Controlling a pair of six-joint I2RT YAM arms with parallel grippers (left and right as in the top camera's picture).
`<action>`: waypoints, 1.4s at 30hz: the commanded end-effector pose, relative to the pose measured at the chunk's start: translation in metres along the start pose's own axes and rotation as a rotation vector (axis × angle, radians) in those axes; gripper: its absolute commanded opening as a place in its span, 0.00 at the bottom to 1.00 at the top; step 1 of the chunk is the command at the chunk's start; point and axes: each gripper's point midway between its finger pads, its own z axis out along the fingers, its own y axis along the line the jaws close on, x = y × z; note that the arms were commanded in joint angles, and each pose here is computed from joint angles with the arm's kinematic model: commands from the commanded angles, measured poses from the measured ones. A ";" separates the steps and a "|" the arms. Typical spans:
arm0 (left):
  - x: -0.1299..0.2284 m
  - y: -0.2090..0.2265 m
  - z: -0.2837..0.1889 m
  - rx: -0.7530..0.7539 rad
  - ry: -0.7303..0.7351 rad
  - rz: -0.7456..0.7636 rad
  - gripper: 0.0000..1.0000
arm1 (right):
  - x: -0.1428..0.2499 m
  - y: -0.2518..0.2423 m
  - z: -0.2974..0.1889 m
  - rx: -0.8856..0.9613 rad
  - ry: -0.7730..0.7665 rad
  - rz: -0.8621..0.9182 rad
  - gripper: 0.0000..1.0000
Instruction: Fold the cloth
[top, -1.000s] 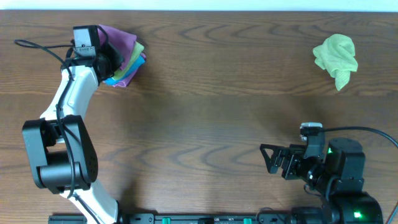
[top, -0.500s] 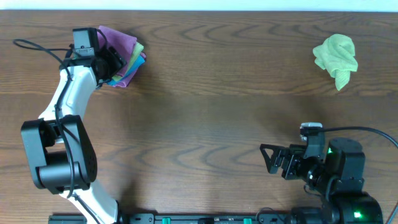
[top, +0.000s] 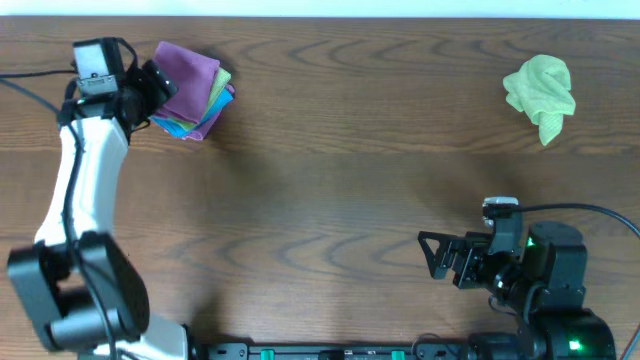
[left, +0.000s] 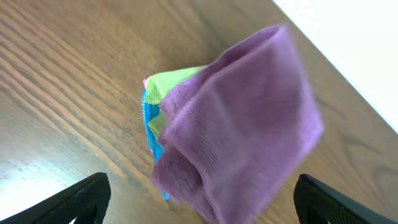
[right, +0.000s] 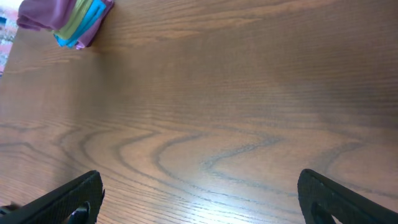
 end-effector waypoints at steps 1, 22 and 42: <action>-0.012 -0.006 -0.027 0.014 -0.042 0.033 0.95 | 0.000 -0.004 0.000 0.014 -0.005 0.017 0.99; 0.019 -0.023 -0.149 0.163 -0.023 0.093 0.95 | 0.000 -0.004 0.000 0.014 -0.005 0.017 0.99; 0.137 0.070 -0.256 -0.070 0.172 0.370 0.95 | 0.000 -0.004 0.000 0.014 -0.005 0.017 0.99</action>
